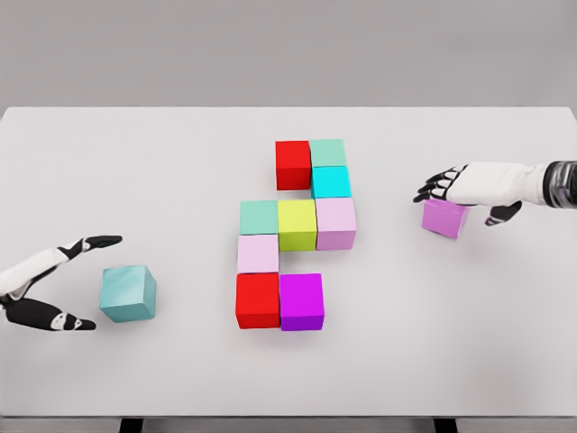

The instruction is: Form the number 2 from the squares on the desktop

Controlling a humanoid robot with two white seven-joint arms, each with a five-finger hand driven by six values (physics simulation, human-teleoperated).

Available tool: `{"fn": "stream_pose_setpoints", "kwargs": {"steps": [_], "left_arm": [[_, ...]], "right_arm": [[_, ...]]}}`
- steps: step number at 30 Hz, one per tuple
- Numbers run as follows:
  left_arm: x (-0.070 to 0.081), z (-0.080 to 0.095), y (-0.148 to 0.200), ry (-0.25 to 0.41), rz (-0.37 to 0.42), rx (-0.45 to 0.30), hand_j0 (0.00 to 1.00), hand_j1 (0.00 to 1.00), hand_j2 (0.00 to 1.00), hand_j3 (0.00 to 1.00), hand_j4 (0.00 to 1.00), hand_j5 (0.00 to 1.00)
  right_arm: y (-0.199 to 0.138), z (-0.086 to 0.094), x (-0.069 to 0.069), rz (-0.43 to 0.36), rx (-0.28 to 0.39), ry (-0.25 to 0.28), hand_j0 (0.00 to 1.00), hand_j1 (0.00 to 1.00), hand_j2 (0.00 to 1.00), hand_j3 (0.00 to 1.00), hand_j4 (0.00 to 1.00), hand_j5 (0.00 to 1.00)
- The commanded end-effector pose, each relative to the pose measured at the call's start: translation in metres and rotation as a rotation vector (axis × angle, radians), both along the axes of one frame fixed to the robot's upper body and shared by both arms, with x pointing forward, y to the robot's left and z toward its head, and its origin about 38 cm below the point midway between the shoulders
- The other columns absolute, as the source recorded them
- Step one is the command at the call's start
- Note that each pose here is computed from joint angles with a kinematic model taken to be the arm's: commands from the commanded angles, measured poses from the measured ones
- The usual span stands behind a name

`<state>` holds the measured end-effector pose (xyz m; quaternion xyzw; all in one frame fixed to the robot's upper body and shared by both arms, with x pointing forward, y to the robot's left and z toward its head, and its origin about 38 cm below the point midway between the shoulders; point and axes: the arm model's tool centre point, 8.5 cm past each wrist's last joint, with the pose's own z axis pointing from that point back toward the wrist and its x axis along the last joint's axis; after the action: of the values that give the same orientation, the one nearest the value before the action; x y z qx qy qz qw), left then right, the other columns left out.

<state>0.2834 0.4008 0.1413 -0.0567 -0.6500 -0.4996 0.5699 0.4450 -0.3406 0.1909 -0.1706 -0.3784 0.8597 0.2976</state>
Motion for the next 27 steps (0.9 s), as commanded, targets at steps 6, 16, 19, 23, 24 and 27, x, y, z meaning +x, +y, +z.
{"fn": "stream_pose_setpoints", "kwargs": {"steps": [6,16,19,23,24,27], "left_arm": [[-0.002,-0.004,-0.005,0.008,0.002,-0.028,1.00,1.00,1.00,1.00,1.00,1.00],[-0.001,-0.014,-0.009,0.048,0.038,-0.038,1.00,1.00,1.00,1.00,1.00,1.00],[-0.001,-0.019,-0.007,0.096,0.070,-0.036,1.00,1.00,1.00,1.00,1.00,1.00],[0.000,-0.023,-0.005,0.139,0.102,-0.032,1.00,1.00,1.00,1.00,1.00,1.00],[0.000,-0.024,-0.006,0.149,0.108,-0.028,1.00,1.00,1.00,1.00,1.00,1.00],[0.001,-0.023,-0.007,0.151,0.109,-0.031,1.00,1.00,1.00,1.00,1.00,1.00]], "right_arm": [[-0.001,0.003,0.001,-0.011,0.042,0.009,0.32,0.32,0.32,0.32,0.32,0.32],[-0.004,0.029,0.003,-0.027,0.147,-0.024,0.37,0.37,0.37,0.37,0.37,0.37],[0.009,0.037,-0.002,0.007,0.215,-0.016,0.37,0.37,0.37,0.37,0.37,0.37],[0.027,0.060,-0.038,0.132,0.228,-0.021,0.37,0.37,0.37,0.37,0.37,0.37],[0.032,0.061,-0.047,0.160,0.219,-0.017,0.37,0.37,0.37,0.37,0.37,0.37],[0.038,0.056,-0.068,0.207,0.197,0.007,0.37,0.37,0.37,0.37,0.37,0.37]]}}
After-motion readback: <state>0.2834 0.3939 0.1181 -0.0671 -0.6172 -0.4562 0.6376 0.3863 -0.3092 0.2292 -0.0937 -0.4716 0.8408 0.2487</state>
